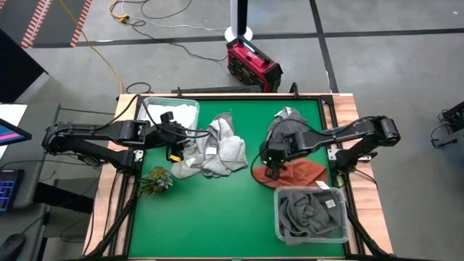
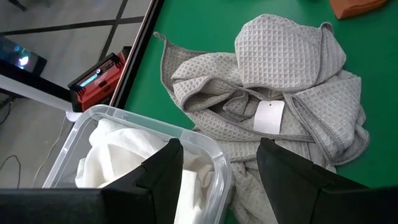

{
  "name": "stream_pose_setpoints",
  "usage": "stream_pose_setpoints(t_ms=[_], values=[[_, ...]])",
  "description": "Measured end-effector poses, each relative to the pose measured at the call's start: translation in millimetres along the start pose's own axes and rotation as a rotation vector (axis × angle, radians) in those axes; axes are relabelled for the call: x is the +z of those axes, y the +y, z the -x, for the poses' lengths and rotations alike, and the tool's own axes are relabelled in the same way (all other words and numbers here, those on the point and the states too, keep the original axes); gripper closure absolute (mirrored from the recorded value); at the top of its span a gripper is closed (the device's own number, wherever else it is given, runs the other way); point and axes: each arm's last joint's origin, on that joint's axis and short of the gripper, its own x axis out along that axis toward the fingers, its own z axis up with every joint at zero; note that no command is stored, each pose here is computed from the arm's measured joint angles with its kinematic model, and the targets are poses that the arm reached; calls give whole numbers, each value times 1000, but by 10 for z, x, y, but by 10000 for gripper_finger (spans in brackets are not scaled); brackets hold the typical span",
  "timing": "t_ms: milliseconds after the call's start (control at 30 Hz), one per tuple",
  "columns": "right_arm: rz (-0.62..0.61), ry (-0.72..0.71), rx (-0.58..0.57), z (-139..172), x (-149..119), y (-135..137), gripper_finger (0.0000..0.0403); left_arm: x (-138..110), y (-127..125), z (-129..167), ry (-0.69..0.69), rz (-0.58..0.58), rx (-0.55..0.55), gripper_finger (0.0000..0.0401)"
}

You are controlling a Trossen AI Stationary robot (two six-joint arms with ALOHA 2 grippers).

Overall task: Sort towels by color in basket
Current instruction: Put the orange towel into the bottom transparent bin

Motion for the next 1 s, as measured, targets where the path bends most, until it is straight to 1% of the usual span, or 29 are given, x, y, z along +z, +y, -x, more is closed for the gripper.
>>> stream_pose_setpoints(t_ms=[100,200,267,333,533,633,767,900,1000], values=[[-1,-39,85,-15,97,-45,174,8,0,0,-8,0,0,205],[-23,-38,104,-49,136,-98,152,11,0,0,-11,2,0,205],[-19,-28,120,-106,152,-72,147,12,0,0,-11,2,0,205],[22,-4,139,-192,144,19,146,14,1,0,-13,3,1,205],[131,-3,172,-438,205,370,147,38,1,0,-36,7,2,205],[137,22,139,-546,287,475,147,53,2,0,-50,14,2,205],[141,98,37,-672,362,527,147,54,2,1,-51,14,2,205],[143,158,6,-806,411,555,147,37,2,0,-35,14,2,205],[152,202,-12,-916,396,578,148,29,1,0,-27,12,1,205]])
